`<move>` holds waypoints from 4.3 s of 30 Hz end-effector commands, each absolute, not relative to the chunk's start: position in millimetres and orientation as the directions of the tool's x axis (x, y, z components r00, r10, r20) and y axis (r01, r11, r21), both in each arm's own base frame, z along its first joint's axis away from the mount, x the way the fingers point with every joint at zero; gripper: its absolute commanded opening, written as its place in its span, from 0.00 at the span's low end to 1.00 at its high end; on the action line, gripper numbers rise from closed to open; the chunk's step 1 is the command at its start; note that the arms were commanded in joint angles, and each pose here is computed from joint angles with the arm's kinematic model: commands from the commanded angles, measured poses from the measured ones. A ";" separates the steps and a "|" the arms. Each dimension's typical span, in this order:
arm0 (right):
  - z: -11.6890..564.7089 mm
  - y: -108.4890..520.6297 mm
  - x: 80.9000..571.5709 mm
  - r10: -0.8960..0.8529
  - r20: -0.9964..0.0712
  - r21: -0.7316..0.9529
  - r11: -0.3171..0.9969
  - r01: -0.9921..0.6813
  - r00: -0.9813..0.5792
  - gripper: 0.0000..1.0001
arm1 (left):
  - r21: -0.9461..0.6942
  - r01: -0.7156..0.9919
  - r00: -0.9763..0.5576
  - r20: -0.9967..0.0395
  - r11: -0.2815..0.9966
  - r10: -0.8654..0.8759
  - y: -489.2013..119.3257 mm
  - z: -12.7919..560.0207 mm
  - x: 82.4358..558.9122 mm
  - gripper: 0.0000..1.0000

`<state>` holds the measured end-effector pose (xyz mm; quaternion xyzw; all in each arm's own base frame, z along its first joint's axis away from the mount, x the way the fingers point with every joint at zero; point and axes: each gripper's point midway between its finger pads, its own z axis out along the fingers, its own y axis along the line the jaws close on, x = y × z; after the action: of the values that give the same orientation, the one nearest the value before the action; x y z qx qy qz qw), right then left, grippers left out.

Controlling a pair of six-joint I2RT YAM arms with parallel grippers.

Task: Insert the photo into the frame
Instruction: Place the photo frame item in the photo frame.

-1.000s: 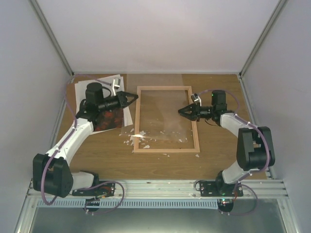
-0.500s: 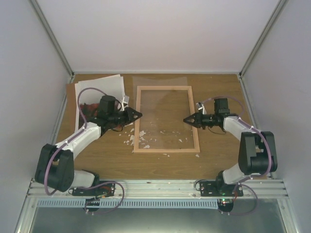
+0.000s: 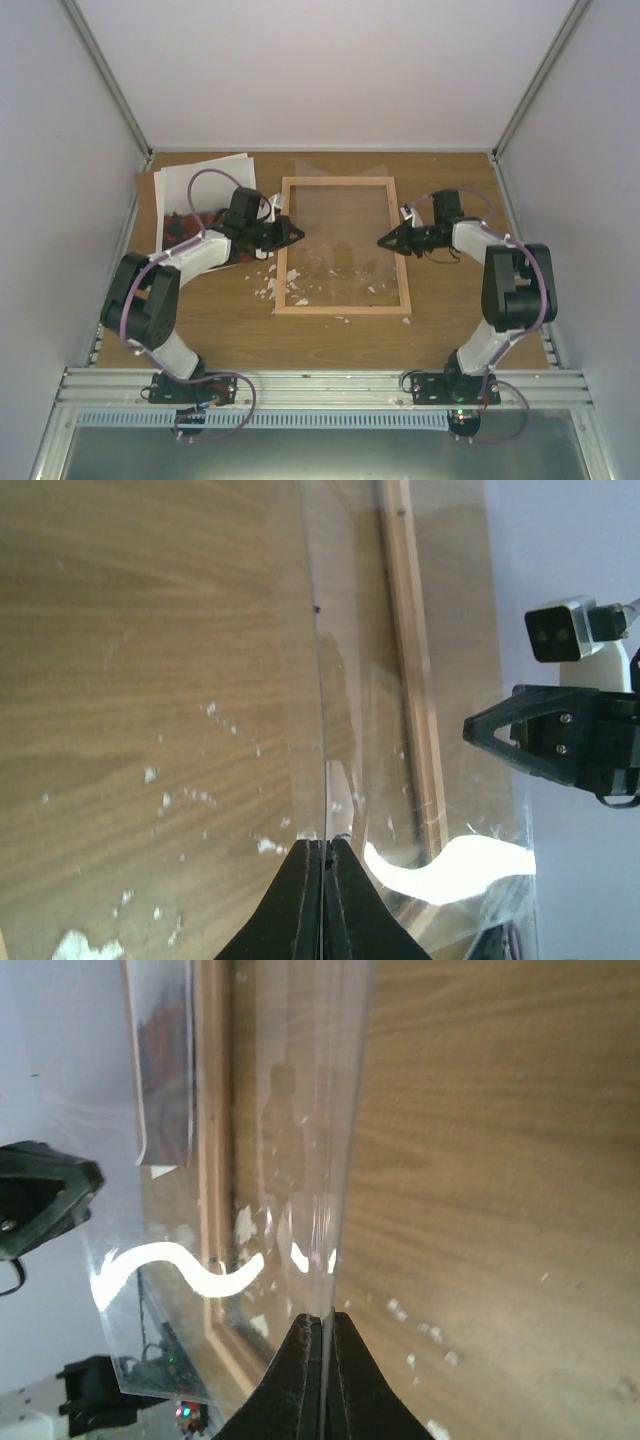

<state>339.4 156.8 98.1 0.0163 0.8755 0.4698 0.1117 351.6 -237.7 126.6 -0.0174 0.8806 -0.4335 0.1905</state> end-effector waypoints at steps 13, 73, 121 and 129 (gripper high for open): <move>65.5 165.0 367.5 0.045 -0.186 0.777 0.618 -0.119 -0.982 0.01 | -0.685 0.171 -0.915 -0.376 0.708 -0.143 -230.3 89.2 390.3 0.02; 57.5 146.6 347.5 0.016 -0.173 0.770 0.625 -0.126 -0.985 0.01 | -0.702 0.125 -0.931 -0.328 0.701 -0.162 -222.3 78.0 375.0 0.04; 77.5 157.1 344.4 0.016 -0.366 0.773 0.563 -0.294 -0.931 0.01 | -0.646 0.047 -0.852 -0.424 0.761 -0.307 -151.8 111.2 388.6 0.65; 75.9 152.9 350.6 0.080 -0.363 0.787 0.559 -0.260 -0.928 0.01 | -0.649 0.040 -0.852 -0.419 0.760 -0.312 -148.7 108.7 389.3 0.63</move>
<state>342.5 154.2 67.2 -0.0542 0.8728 0.4601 0.1539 383.7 -153.1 99.5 -0.0784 0.9087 -0.3358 0.2353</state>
